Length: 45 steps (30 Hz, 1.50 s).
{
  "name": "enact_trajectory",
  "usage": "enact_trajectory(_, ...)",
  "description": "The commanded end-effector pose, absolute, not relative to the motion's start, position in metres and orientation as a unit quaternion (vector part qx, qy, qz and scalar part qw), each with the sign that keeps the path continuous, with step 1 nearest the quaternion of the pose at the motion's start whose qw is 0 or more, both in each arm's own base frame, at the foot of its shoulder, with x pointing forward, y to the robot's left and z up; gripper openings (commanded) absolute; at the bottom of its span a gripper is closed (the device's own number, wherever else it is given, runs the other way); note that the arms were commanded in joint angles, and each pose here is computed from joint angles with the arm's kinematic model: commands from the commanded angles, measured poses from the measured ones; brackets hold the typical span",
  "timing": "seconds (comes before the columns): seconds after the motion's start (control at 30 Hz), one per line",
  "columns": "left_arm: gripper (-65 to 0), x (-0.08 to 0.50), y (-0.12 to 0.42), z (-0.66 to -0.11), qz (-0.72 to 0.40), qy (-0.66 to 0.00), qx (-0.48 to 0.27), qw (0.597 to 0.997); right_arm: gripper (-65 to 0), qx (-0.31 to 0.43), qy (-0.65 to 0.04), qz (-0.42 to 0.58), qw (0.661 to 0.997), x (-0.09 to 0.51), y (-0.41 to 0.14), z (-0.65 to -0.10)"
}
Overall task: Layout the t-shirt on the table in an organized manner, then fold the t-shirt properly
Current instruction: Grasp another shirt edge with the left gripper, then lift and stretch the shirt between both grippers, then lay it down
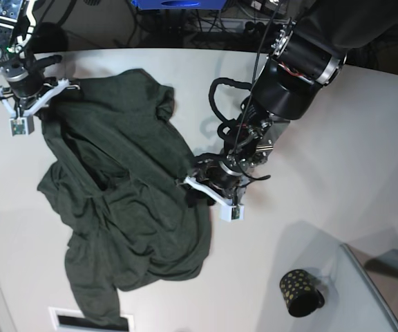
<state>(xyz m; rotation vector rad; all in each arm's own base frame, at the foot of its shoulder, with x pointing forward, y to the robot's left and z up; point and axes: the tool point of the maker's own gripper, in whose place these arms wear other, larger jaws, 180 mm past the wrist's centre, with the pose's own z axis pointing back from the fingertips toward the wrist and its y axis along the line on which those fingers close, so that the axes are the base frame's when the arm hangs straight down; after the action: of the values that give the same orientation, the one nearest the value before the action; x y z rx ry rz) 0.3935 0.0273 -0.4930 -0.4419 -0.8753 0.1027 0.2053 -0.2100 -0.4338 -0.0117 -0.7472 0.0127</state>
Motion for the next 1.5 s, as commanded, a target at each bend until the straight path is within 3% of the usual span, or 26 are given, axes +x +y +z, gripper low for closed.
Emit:
enact_trajectory(0.0,-65.0,0.393,0.029,-0.496,0.048,-0.409,-0.207,0.887,-64.8,-0.009,-0.385,0.007,0.923,0.212,-0.213,-0.424)
enact_trajectory(0.23,-65.0,0.374,0.082,-0.493,0.032,-0.430,-0.183,0.884,-64.8,-0.011,-0.388,0.008,0.922,0.213,-0.214,-0.422)
enact_trajectory(0.57,-65.0,0.301,0.109,-0.444,-0.031,-0.476,-0.203,0.855,-64.8,-0.023,-0.401,0.026,0.916,0.219,-0.220,-0.408)
enact_trajectory(0.83,-65.0,0.265,0.155,-0.396,0.027,-0.524,-0.179,0.832,-64.8,-0.011,-0.423,0.075,0.903,0.218,-0.206,-0.383)
enact_trajectory(1.07,-65.0,0.240,0.146,-0.351,-0.055,-0.567,-0.135,0.811,-64.8,-0.007,-0.423,0.079,0.903,0.217,-0.204,-0.384)
enact_trajectory(1.27,-65.0,0.226,0.143,-0.317,-0.088,-0.593,-0.112,0.792,-64.8,0.024,-0.435,0.150,0.888,0.219,-0.182,-0.368)
enact_trajectory(1.47,-65.0,0.216,0.134,-0.311,-0.142,-0.594,-0.087,0.787,-64.8,0.019,-0.437,0.162,0.884,0.210,-0.179,-0.358)
